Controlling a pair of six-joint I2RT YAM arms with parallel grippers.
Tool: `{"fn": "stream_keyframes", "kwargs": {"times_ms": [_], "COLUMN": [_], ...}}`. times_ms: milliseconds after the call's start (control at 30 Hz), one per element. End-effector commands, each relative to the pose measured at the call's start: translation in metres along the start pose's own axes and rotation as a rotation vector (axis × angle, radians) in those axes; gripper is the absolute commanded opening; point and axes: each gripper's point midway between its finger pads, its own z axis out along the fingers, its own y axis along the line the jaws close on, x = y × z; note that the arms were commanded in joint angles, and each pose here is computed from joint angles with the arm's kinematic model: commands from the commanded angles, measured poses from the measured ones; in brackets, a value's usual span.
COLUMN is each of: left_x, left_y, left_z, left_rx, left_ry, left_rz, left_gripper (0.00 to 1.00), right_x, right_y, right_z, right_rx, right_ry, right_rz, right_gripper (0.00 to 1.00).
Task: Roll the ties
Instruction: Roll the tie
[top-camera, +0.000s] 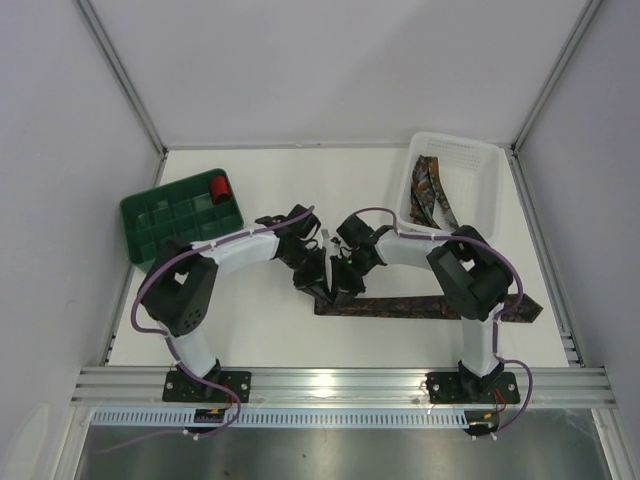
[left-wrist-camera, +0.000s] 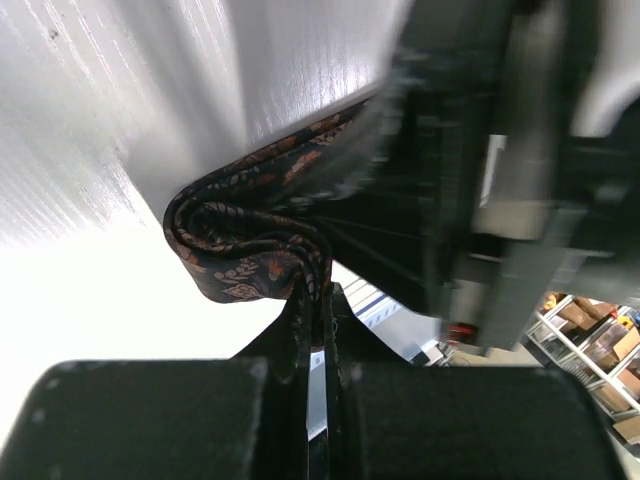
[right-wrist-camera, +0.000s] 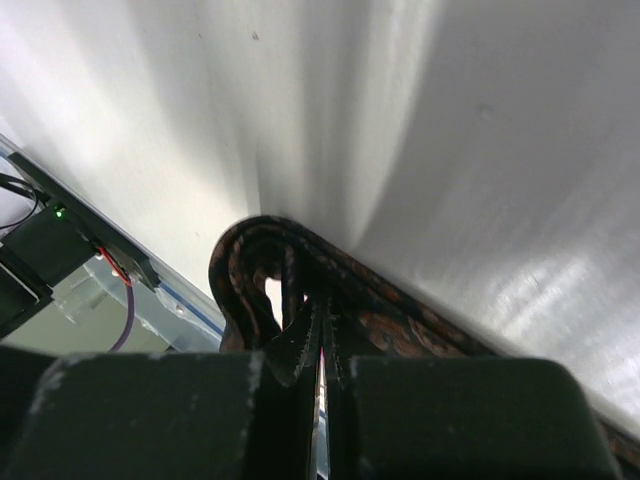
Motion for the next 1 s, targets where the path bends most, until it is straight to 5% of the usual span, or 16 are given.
{"fn": "stream_keyframes", "kwargs": {"times_ms": [0, 600, 967], "left_x": [-0.011, -0.021, -0.019], "left_y": [-0.013, -0.029, -0.026], "left_z": [-0.002, 0.019, 0.032], "left_rx": [0.020, 0.033, 0.024], "left_ry": [-0.032, 0.000, 0.020], "left_rz": [0.014, 0.013, 0.020], "left_gripper": [0.00, 0.06, 0.31], "right_x": [-0.004, -0.010, -0.009], "right_y": [0.004, -0.037, -0.039], "right_z": [-0.025, -0.060, -0.068], "right_rx": [-0.004, 0.040, 0.040], "right_ry": [-0.054, -0.123, -0.132], "right_rz": [-0.016, 0.043, 0.042], "right_gripper": [0.03, 0.03, 0.03]}}
